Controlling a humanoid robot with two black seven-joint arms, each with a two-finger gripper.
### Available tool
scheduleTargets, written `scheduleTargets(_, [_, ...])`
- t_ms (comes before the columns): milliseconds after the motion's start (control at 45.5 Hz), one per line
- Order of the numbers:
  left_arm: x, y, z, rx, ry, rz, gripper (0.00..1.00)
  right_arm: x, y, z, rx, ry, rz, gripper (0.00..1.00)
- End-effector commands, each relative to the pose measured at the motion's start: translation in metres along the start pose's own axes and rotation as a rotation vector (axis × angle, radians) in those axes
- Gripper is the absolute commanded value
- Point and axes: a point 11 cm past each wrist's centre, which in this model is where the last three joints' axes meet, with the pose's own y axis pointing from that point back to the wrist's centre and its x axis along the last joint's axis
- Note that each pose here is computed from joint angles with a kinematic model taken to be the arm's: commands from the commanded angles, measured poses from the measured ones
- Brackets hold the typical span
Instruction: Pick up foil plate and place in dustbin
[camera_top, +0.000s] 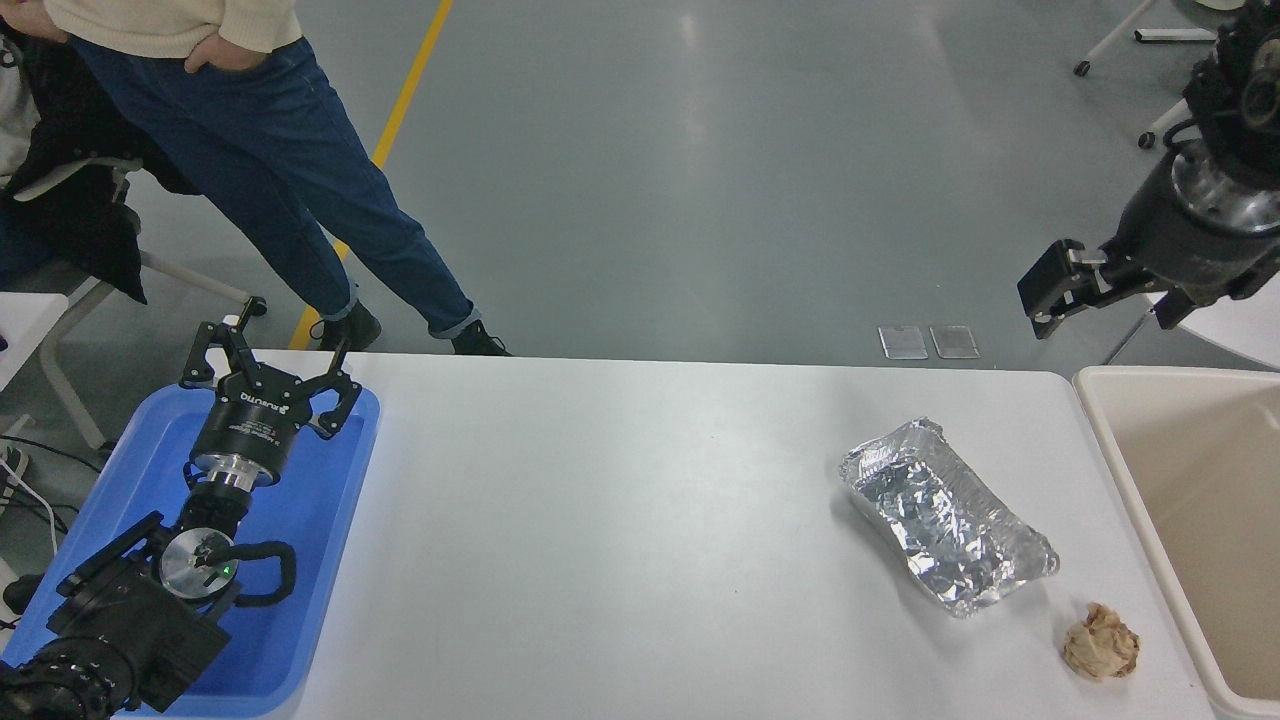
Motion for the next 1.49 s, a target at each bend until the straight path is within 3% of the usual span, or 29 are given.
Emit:
scheduleTargets(0, [0.000,0.000,0.000,0.001,0.000,0.000,1.00,-0.015,-0.042,0.000,0.004,0.012,-0.047,1.00])
scheduleTargets(242, [0.001,0.001,0.000,0.001,0.000,0.001,1.00,-0.019,-0.087,-0.003,-0.041,0.185,0.054,1.00])
scheduleTargets(527, [0.000,0.000,0.000,0.001,0.000,0.000,1.00,-0.052,-0.159,-0.014,-0.017,0.358,0.109,0.98])
scheduleTargets(857, [0.001,0.001,0.000,0.000,0.001,0.002,1.00,-0.065,-0.239,-0.012,-0.027,0.310,0.204,0.96])
scheduleTargets(945, [0.000,0.001,-0.001,-0.001,0.002,0.001,1.00,-0.067,-0.247,-0.007,-0.041,0.309,0.225,0.91])
scheduleTargets(1473, [0.001,0.001,0.000,-0.001,0.001,0.002,1.00,-0.089,-0.291,-0.011,-0.074,0.327,0.266,0.91])
